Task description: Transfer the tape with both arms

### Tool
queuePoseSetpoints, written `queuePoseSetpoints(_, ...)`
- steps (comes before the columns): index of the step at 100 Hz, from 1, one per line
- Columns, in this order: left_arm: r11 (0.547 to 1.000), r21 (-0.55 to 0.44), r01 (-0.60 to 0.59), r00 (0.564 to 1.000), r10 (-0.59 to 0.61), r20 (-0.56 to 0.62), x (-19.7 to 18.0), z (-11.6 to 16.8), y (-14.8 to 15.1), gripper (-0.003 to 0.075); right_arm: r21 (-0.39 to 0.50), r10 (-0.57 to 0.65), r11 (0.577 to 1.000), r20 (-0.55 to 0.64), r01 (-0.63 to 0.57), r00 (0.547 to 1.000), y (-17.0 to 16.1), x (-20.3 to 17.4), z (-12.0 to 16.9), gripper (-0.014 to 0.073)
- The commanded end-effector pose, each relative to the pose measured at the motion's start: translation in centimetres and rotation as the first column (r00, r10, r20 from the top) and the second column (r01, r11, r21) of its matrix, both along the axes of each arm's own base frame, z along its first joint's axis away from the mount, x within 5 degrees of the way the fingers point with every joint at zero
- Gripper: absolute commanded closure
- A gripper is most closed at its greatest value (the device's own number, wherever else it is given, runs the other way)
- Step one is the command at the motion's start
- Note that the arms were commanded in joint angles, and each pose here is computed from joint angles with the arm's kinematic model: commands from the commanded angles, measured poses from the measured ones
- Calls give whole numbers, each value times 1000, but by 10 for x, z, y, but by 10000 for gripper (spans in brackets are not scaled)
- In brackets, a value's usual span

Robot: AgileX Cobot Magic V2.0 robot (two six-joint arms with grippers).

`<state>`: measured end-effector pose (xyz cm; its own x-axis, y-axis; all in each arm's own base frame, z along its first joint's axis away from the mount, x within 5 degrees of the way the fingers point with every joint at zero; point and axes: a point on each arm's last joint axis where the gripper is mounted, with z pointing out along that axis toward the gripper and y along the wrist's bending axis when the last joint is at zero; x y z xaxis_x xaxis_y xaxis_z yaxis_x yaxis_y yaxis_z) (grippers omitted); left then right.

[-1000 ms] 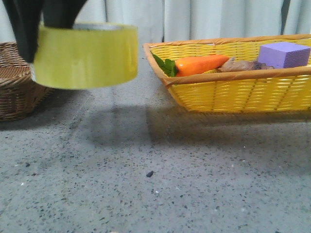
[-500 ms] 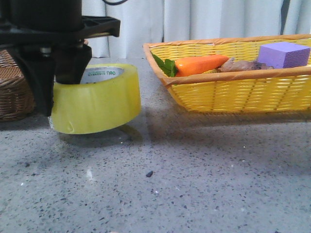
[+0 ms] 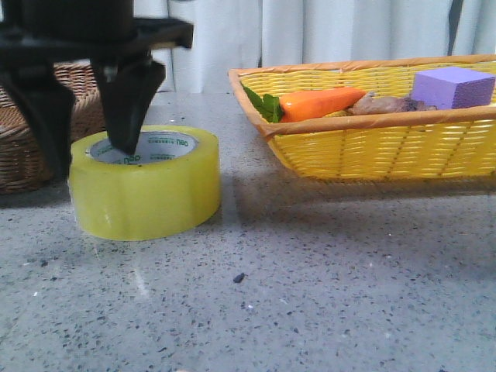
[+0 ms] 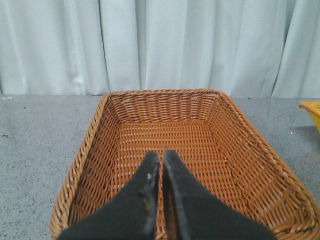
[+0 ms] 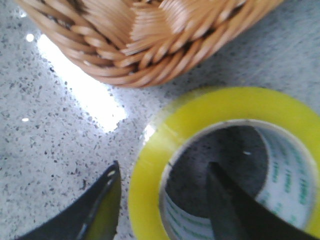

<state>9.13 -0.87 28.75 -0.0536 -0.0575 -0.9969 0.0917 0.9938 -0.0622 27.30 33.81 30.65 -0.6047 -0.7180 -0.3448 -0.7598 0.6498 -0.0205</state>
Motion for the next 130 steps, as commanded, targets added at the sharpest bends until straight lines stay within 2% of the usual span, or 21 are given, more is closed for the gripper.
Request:
queuePoseSetpoints(1,1000,-16,1,995,1,102,0,24,0,741,49,-8,999,113,2,994,-27,-12,59,274)
queuePoseSetpoints(9,1000,-16,1,994,1,106,-1,31,0,741,69,-21,998,181,8,983,-40,-17,81,280)
queuePoseSetpoints(16,1000,-16,2,995,0,104,-2,38,0,741,99,-42,995,251,17,967,-54,-23,104,326)
queuePoseSetpoints(27,1000,8,11,995,-12,102,-3,47,-1,741,182,-114,982,370,49,922,-78,-32,141,466)
queuePoseSetpoints(40,998,14,65,996,-65,67,2,55,-6,717,272,-183,961,499,48,847,-107,-48,181,636)
queuePoseSetpoints(47,994,16,112,993,-112,41,7,56,-12,639,299,-213,953,546,49,810,-123,-57,198,669)
queuePoseSetpoints(59,978,20,206,979,-206,-5,19,56,-26,423,330,-254,942,595,56,762,-146,-70,218,669)
queuePoseSetpoints(64,968,21,250,968,-249,-18,24,55,-33,363,344,-267,937,609,54,747,-154,-76,225,669)
queuePoseSetpoints(75,943,25,332,942,-330,-60,34,53,-49,342,387,-297,921,642,35,707,-172,-89,241,669)
queuePoseSetpoints(85,907,31,421,902,-414,-125,42,53,-69,342,434,-333,901,671,14,662,-189,-102,256,669)
queuePoseSetpoints(96,861,39,508,846,-489,-213,50,56,-92,342,464,-355,886,676,2,645,-202,-113,265,669)
queuePoseSetpoints(98,844,43,535,822,-508,-257,53,55,-101,342,466,-358,885,675,4,645,-205,-115,265,669)
queuePoseSetpoints(107,806,52,590,768,-540,-345,60,58,-122,342,472,-366,882,673,8,643,-211,-120,268,669)
queuePoseSetpoints(117,763,66,643,691,-541,-479,69,56,-146,342,474,-370,880,669,14,644,-216,-124,269,669)
queuePoseSetpoints(130,724,78,685,579,-477,-662,85,48,-175,342,471,-369,882,667,18,647,-216,-124,268,669)
